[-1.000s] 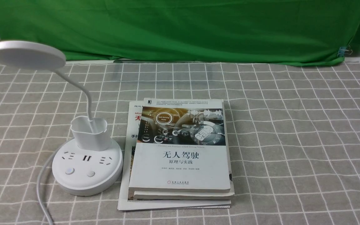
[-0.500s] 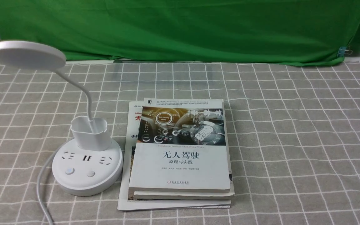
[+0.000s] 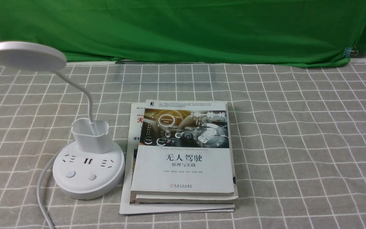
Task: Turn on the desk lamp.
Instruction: Use the left arm to press the button switch on the lamp holder
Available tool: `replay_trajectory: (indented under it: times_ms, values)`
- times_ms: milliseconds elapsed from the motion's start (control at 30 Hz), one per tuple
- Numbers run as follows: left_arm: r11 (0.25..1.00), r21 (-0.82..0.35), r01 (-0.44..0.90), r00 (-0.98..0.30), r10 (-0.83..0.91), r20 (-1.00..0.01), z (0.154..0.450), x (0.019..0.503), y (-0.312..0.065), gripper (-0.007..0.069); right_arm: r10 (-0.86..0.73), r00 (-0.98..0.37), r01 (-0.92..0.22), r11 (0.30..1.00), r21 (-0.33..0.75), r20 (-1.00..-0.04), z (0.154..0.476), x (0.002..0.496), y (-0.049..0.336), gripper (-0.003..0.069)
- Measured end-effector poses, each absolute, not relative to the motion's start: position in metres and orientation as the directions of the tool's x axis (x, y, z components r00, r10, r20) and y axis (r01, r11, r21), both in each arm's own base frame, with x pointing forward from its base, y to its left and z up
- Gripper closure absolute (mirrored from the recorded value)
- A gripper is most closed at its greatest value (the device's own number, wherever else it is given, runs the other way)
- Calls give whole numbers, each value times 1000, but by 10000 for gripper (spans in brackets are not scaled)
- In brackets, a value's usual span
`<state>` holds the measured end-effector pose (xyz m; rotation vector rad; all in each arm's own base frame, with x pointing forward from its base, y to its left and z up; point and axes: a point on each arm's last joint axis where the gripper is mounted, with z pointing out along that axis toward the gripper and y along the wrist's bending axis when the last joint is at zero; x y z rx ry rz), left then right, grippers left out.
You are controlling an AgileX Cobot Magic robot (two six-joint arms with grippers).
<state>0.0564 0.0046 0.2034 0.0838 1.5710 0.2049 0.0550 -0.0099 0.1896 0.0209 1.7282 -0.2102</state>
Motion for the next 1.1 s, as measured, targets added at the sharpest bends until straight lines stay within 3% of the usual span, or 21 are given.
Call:
replay_trajectory:
  times_ms: [167, 367, 500, 567, 633, 733, 767, 900, 967, 1100]
  values:
    - [976, 197, -92, 156, 209, -965, 219, 55, 3, 606, -105, -169, 133, 983, -128, -980, 190, 55, -10, 414]
    - [979, 183, -93, 214, 199, -956, 224, 54, 2, 606, -105, -169, 133, 983, -128, -980, 190, 55, -10, 414]
    - [996, -91, -21, 374, -77, -924, 237, 50, 2, 606, -105, -169, 133, 983, -128, -980, 190, 55, -10, 414]
    - [990, -141, -4, 373, -129, -919, 242, 49, 3, 606, -105, -169, 133, 983, -128, -980, 190, 55, -10, 414]
    - [988, -157, -7, 338, -146, -930, 251, 49, 3, 606, -105, -169, 133, 983, -128, -980, 190, 55, -10, 414]
    - [987, -156, -29, 248, -144, -958, 294, 51, 3, 606, -105, -169, 133, 983, -128, -980, 190, 55, -10, 414]
    - [987, -157, -30, 240, -145, -960, 294, 53, 4, 606, -105, -169, 133, 983, -128, -980, 190, 55, -10, 414]
    - [980, -175, -89, -58, -181, -982, 330, 76, 6, 606, -105, -169, 133, 983, -128, -980, 190, 55, -10, 414]
    - [977, -170, -129, -265, -199, -944, 322, 92, 7, 606, -105, -169, 133, 983, -128, -980, 190, 55, -10, 414]
    - [981, -104, -160, -531, -175, -829, 295, 121, 10, 606, -105, -169, 133, 983, -128, -980, 190, 55, -10, 414]
